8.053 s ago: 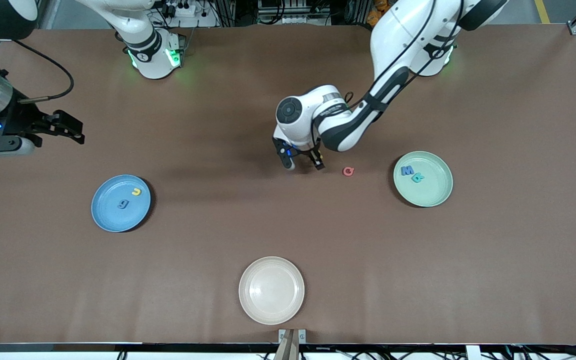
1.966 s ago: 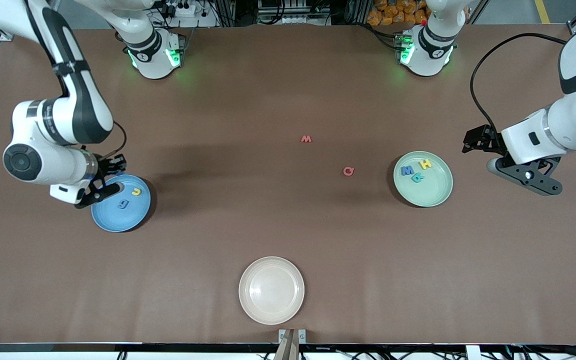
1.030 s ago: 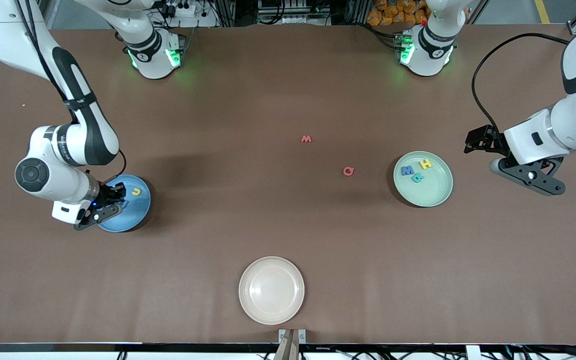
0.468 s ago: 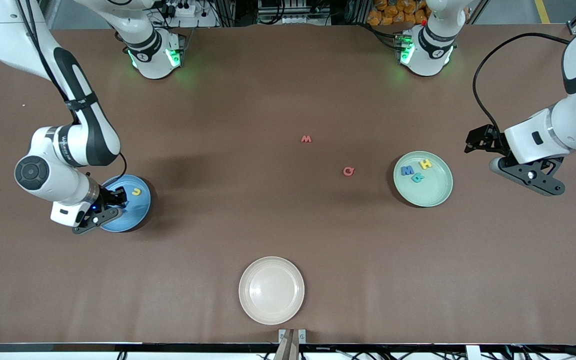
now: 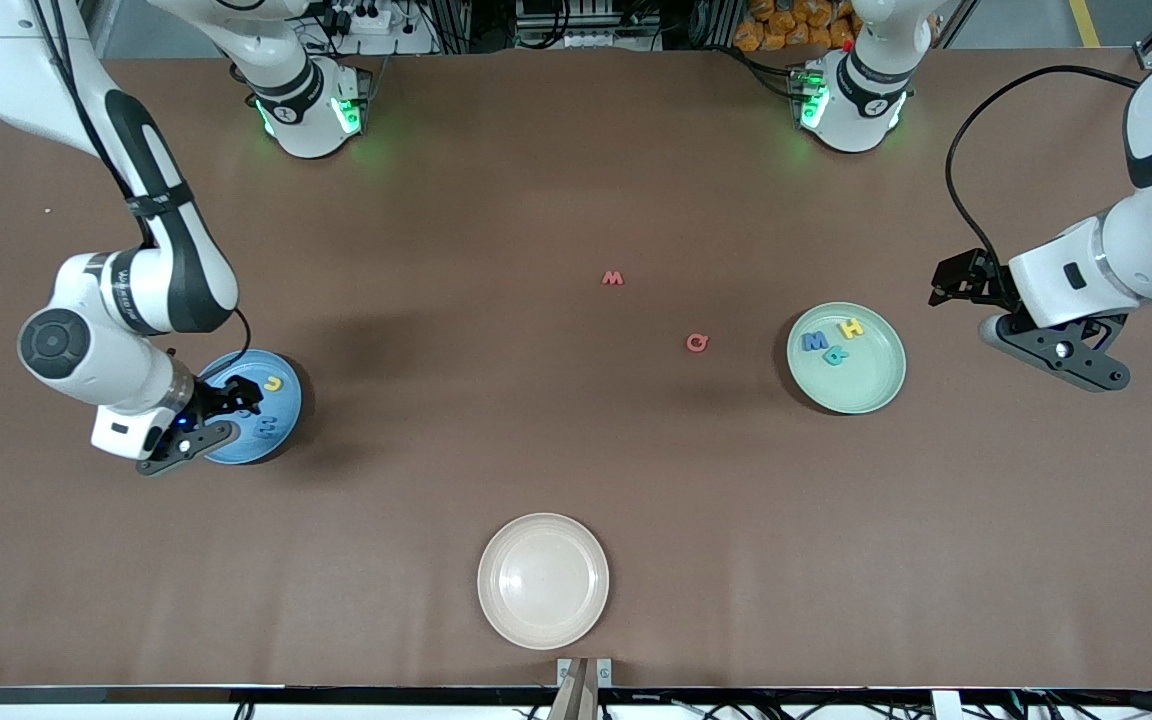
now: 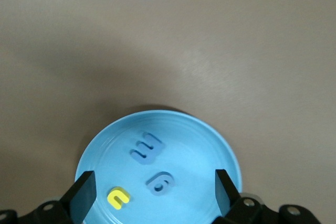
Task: Sort upper and lower case letters into plates
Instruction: 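Lower the m onto the blue plate and open the right gripper, then withdraw the right gripper up from the blue plate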
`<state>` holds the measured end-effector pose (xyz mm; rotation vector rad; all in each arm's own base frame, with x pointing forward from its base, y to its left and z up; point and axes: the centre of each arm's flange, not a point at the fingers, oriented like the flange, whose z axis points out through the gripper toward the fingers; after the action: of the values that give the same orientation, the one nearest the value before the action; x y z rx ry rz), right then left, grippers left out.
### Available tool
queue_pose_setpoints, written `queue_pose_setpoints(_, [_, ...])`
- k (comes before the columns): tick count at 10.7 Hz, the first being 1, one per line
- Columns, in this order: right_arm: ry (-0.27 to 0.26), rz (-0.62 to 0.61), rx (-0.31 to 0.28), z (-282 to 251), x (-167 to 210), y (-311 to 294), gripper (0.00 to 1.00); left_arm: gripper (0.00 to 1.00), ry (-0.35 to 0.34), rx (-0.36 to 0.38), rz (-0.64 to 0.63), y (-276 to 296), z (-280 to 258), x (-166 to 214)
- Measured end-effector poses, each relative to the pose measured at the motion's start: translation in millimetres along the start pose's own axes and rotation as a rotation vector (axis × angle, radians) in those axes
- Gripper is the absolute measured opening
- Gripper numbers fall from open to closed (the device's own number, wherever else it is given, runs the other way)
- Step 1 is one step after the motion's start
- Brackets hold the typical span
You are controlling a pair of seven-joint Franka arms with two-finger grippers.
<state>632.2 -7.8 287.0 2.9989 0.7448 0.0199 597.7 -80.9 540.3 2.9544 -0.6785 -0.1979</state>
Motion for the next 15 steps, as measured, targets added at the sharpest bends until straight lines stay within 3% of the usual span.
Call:
queue_pose_setpoints(2, [0.030,0.012,-0.024,-35,-1,8,1.00,1.00,0.001,0.000,0.003,2,0,0])
queue_pose_setpoints(9, [0.061,0.033,-0.071,-156,-26,7,1.00,1.00,0.002,0.000,0.007,4,-1,1])
queue_pose_setpoints(10, [0.069,0.044,-0.063,-174,-29,4,1.00,1.00,0.002,0.000,0.007,4,-1,1])
queue_pose_setpoints(12, [0.101,0.095,0.019,-207,-33,-2,1.00,1.00,0.002,0.000,0.007,4,-1,1])
queue_pose_setpoints(15, [0.114,0.155,0.057,-245,-27,-14,1.00,1.00,0.002,0.000,0.007,4,-1,1])
